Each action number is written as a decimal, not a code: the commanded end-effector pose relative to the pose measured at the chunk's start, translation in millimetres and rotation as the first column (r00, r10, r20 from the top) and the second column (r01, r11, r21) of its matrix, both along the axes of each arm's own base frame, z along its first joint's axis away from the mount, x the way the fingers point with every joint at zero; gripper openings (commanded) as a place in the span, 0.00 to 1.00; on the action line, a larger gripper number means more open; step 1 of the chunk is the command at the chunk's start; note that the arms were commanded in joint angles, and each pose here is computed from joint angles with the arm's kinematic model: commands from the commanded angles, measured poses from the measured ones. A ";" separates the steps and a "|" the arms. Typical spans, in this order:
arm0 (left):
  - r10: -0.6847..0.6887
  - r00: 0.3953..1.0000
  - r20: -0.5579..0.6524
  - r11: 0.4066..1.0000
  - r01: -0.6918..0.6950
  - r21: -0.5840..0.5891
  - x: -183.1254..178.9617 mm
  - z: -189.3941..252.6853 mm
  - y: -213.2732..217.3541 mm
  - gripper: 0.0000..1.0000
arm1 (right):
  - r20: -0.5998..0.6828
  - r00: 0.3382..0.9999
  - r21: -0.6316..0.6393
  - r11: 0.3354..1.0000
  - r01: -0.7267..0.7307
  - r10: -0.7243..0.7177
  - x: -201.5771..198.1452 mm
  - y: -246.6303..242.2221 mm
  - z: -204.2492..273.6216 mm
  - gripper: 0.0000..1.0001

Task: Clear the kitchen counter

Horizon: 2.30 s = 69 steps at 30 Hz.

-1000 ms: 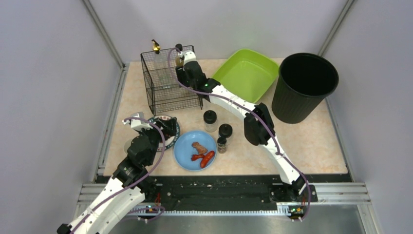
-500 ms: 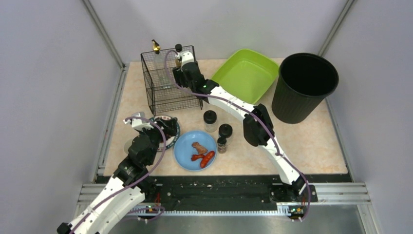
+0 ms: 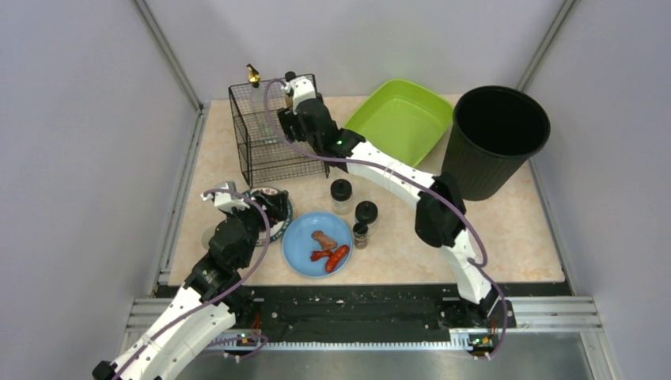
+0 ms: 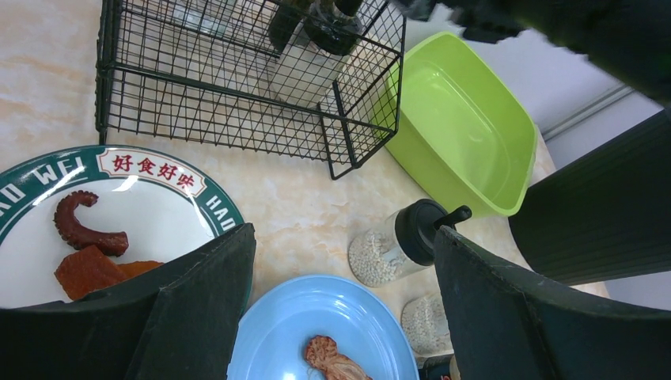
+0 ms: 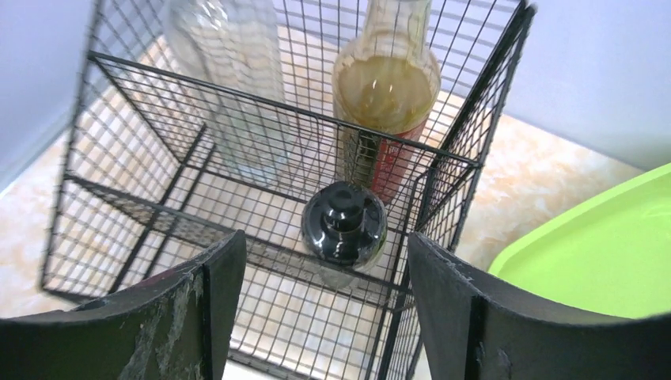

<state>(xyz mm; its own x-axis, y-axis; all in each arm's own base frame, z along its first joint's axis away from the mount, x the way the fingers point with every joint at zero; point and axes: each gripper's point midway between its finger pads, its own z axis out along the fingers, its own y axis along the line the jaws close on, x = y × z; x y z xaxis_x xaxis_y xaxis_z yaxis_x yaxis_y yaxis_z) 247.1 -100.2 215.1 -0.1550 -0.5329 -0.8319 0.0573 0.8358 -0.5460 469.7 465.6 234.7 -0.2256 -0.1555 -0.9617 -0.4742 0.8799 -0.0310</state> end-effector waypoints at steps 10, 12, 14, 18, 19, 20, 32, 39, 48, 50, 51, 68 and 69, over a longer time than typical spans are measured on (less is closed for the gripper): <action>0.028 0.999 0.033 0.999 -0.027 -0.023 3.2 7.1 2.9 0.87 | 0.097 0.995 0.134 0.991 -0.017 0.004 -82.5 -72.5 110.8 0.74; 0.026 0.999 0.033 0.999 -0.025 -0.024 3.0 7.2 2.7 0.87 | 0.073 0.997 0.107 0.994 -0.022 0.015 -91.9 -82.7 105.1 0.74; 0.026 0.999 0.035 0.999 -0.025 -0.025 2.8 7.7 2.9 0.88 | 0.043 0.999 0.073 0.997 -0.030 0.027 -101.3 -91.5 97.9 0.74; 0.030 0.999 0.037 0.999 -0.030 -0.025 2.7 8.1 3.9 0.88 | -0.024 0.999 0.001 0.999 -0.041 0.041 -116.9 -106.5 78.4 0.75; 0.030 0.999 0.037 0.999 -0.029 -0.026 2.4 8.4 3.9 0.88 | -0.041 0.998 -0.017 0.999 -0.042 0.041 -119.7 -110.5 71.6 0.75; 0.031 0.999 0.036 0.999 -0.030 -0.026 2.5 7.9 3.9 0.88 | -0.055 0.998 -0.030 0.999 -0.045 0.043 -122.9 -113.0 65.2 0.75; 0.021 1.000 0.020 1.000 -0.020 -0.024 1.1 5.4 2.4 0.92 | -0.244 0.965 -0.077 0.990 -0.118 0.096 -147.7 -111.0 -18.2 0.86; 0.020 1.000 -0.014 1.000 -0.020 0.022 -0.8 -9.1 4.7 0.98 | -0.312 0.949 -0.104 0.991 -0.084 0.048 -144.9 -108.4 -60.9 0.89; 0.025 0.999 -0.028 0.999 -0.024 0.048 -0.1 -17.7 6.0 0.99 | -0.366 0.930 -0.133 0.987 -0.088 0.034 -142.2 -100.2 -99.8 0.90; 0.036 0.999 -0.030 0.998 -0.035 0.045 -0.9 -18.3 8.4 0.99 | -0.373 0.927 -0.142 0.987 -0.080 0.022 -141.6 -101.2 -107.0 0.90; 0.039 0.999 -0.029 0.998 -0.038 0.044 -1.3 -18.3 9.3 0.99 | -0.378 0.926 -0.147 0.986 -0.078 0.017 -142.0 -101.7 -110.9 0.90; 0.107 0.994 0.020 0.994 -0.107 0.003 -10.2 -10.0 28.4 0.99 | -0.365 0.930 -0.166 0.985 -0.038 -0.026 -140.0 -111.5 -122.4 0.61; 0.107 0.994 0.021 0.994 -0.107 0.002 -10.5 -9.7 28.5 0.99 | -0.363 0.931 -0.168 0.985 -0.040 -0.024 -140.1 -111.6 -121.7 0.58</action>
<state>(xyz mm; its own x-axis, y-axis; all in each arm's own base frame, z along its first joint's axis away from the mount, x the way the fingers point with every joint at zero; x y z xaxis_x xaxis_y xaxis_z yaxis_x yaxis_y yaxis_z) 236.7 -75.0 201.8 -0.1067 -0.5309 -0.8407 -0.0165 0.8463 -0.5324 325.6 348.7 102.3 -0.5791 -0.3400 -0.7410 -0.4956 0.8685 -0.0112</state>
